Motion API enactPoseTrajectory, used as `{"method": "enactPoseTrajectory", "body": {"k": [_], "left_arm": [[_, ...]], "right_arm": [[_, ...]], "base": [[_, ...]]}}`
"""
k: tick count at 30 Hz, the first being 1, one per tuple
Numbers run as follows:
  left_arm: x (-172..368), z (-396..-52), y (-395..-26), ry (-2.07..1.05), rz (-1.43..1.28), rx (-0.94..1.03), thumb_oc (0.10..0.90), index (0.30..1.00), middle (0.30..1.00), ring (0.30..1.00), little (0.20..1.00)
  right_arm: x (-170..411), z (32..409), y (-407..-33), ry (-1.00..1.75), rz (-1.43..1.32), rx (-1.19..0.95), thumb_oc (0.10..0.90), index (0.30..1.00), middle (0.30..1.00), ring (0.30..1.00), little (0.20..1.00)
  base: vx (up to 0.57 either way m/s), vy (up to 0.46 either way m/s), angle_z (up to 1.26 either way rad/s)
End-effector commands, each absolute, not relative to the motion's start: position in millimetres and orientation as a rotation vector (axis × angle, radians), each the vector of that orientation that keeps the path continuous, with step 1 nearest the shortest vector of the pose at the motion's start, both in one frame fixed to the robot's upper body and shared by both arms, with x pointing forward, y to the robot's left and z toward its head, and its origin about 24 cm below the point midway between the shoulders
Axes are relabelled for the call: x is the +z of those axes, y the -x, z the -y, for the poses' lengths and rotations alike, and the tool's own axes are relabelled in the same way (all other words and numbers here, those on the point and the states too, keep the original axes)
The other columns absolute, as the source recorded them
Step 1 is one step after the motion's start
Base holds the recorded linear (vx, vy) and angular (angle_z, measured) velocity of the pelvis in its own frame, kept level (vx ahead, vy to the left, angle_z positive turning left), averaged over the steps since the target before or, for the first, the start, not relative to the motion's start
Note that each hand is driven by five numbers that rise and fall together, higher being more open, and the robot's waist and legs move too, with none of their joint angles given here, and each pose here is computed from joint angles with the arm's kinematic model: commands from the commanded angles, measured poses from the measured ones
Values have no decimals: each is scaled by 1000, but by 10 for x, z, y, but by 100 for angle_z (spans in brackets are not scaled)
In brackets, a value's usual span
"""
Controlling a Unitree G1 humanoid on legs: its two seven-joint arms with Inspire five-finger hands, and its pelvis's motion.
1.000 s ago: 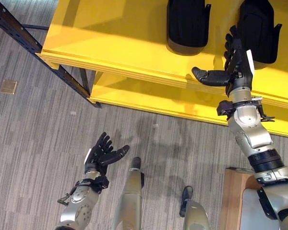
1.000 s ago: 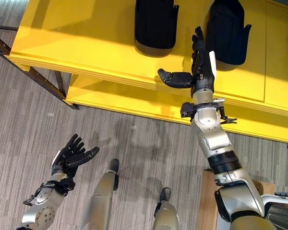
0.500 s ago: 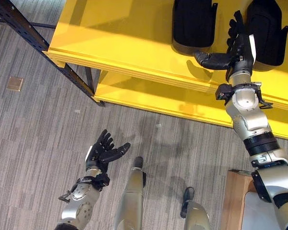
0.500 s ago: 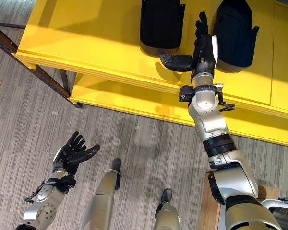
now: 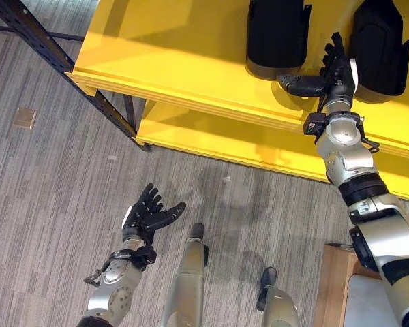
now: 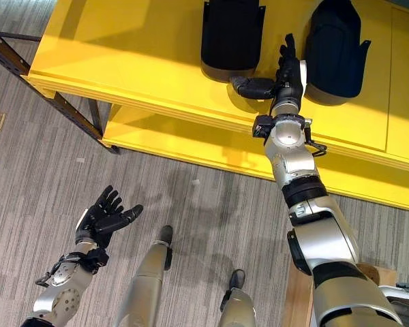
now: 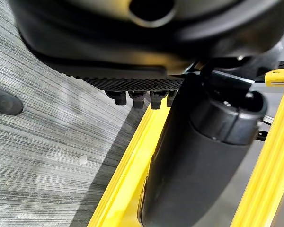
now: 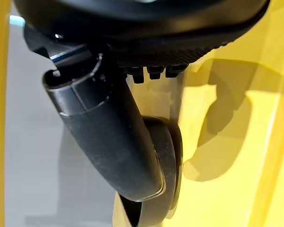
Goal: Move parts from the plastic box to the shelf.
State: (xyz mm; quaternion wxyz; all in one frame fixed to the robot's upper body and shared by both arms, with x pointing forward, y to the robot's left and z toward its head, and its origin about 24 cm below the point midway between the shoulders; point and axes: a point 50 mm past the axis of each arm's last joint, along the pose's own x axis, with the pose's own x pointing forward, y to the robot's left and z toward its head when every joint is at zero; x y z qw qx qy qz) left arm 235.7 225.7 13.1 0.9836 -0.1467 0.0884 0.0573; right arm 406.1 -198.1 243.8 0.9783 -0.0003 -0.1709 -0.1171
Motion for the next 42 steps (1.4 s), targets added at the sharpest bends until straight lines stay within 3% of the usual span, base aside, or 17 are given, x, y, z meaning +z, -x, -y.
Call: {"method": "enactPoseTrajectory", "body": {"k": [1, 42], "left_arm": [[420, -2240, -2435, 252, -30, 55, 900, 1000, 1000, 1000, 1000], [453, -2206, -2461, 277, -11, 50, 900, 1000, 1000, 1000, 1000]], "right_arm": [[3070, 1886, -4008, -72, 553, -208, 900, 1000, 1000, 1000, 1000], [2978, 1267, -4046, -32, 526, 12, 900, 1000, 1000, 1000, 1000]], "base": [[0, 0, 0], [0, 0, 0]]}}
